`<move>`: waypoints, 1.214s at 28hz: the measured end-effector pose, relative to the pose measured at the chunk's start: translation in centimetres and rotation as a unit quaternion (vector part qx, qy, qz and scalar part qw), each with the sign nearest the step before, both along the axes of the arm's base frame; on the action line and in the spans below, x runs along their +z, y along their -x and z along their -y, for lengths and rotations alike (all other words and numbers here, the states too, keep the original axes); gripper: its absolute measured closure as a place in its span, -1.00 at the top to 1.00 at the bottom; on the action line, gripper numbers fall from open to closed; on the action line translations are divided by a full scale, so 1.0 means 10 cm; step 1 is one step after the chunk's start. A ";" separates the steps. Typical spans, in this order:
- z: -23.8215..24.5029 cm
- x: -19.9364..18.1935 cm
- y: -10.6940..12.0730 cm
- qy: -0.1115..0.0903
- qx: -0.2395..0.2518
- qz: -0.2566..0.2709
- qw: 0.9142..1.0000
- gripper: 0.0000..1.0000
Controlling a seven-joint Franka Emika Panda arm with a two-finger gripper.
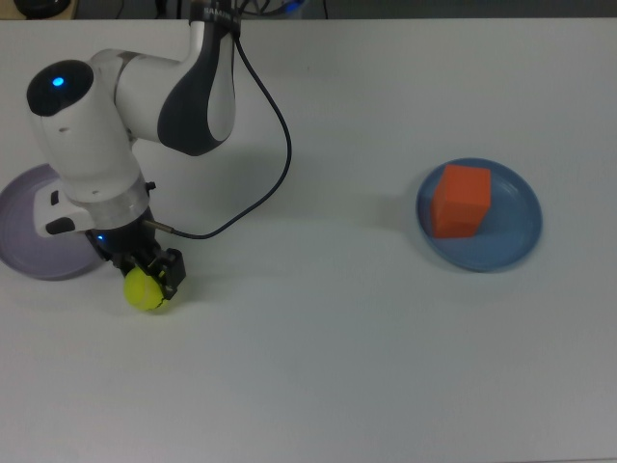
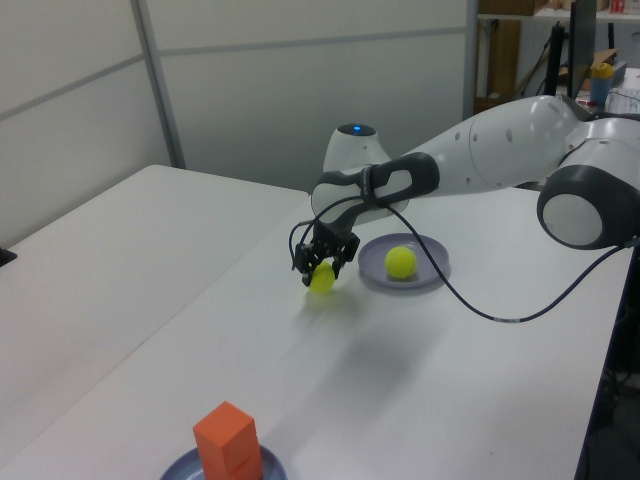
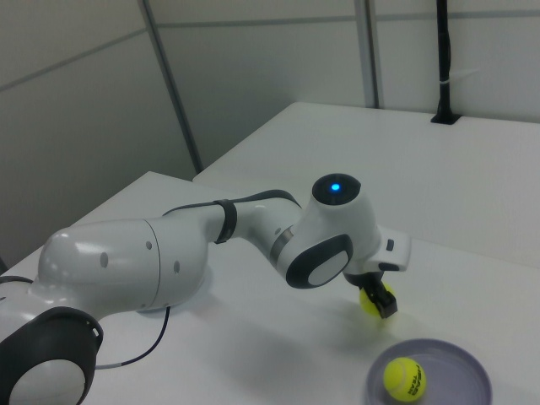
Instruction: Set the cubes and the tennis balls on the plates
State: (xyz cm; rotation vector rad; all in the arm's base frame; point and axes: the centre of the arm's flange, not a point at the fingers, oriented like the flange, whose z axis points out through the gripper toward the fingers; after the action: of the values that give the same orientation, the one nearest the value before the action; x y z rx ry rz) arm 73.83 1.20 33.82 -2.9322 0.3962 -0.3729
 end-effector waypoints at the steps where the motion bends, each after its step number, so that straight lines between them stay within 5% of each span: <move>1: 0.03 0.05 -0.01 0.000 -0.002 0.004 1.000 0.40; 8: 0.50 0.44 0.01 0.010 -0.033 0.031 0.999 0.40; 25: 1.23 0.10 0.26 0.023 -0.067 -0.018 0.997 0.52; 30: 1.16 0.50 0.31 0.014 -0.050 -0.016 0.999 0.96; 34: 0.97 1.05 0.46 0.004 -0.018 -0.026 0.999 1.00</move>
State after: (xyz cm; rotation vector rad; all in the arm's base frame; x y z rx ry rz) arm 69.26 -8.46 44.32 -2.9504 0.4572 -0.3046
